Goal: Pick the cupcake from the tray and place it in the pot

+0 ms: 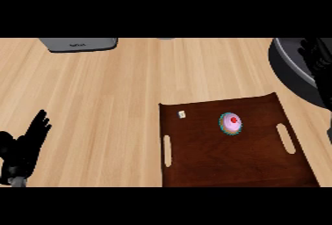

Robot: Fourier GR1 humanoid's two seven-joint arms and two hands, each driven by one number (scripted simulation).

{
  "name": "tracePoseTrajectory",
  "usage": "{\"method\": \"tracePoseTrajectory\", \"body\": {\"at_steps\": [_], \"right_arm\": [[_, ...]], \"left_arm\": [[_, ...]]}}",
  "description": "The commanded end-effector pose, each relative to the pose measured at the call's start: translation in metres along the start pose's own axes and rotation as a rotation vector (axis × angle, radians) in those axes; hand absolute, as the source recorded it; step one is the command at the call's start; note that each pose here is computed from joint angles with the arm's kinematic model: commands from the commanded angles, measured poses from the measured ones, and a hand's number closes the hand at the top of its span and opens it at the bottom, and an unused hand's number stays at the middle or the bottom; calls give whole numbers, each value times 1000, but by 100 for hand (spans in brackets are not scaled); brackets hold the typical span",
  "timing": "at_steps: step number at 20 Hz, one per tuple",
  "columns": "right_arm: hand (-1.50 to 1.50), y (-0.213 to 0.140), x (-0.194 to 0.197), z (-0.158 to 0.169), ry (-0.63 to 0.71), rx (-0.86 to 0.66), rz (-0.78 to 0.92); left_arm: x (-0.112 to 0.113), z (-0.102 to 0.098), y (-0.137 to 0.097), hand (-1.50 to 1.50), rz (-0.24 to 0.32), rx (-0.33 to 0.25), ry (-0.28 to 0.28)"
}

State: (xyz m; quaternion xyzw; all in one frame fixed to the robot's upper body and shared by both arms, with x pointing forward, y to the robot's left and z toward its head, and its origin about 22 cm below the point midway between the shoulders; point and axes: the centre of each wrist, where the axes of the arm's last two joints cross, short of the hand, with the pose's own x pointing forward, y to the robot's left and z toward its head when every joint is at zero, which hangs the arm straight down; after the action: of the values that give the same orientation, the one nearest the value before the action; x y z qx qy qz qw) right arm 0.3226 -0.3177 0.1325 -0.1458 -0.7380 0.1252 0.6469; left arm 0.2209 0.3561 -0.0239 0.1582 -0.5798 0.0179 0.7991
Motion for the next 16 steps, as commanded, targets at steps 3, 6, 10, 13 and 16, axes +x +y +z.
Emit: {"method": "tracePoseTrajectory", "body": {"at_steps": [3,6,10,13,16], "right_arm": [[150,50,-21,31,73,186,-52],[150,105,-24,36,110,401,-63],[-150,76,-25,51,-235,-181,164],[-150,106,-12,72,-381,-264,-40],[-150,110,-5,96,-420,-246,1]], "left_arm": [[18,-2,-47,0,-41,-203,-55],[44,-5,-100,0,-39,-396,-122],[17,5,-93,0,5,-401,-45],[12,7,-105,0,-1,-426,-61],[33,4,-121,0,-10,-448,-70]]}}
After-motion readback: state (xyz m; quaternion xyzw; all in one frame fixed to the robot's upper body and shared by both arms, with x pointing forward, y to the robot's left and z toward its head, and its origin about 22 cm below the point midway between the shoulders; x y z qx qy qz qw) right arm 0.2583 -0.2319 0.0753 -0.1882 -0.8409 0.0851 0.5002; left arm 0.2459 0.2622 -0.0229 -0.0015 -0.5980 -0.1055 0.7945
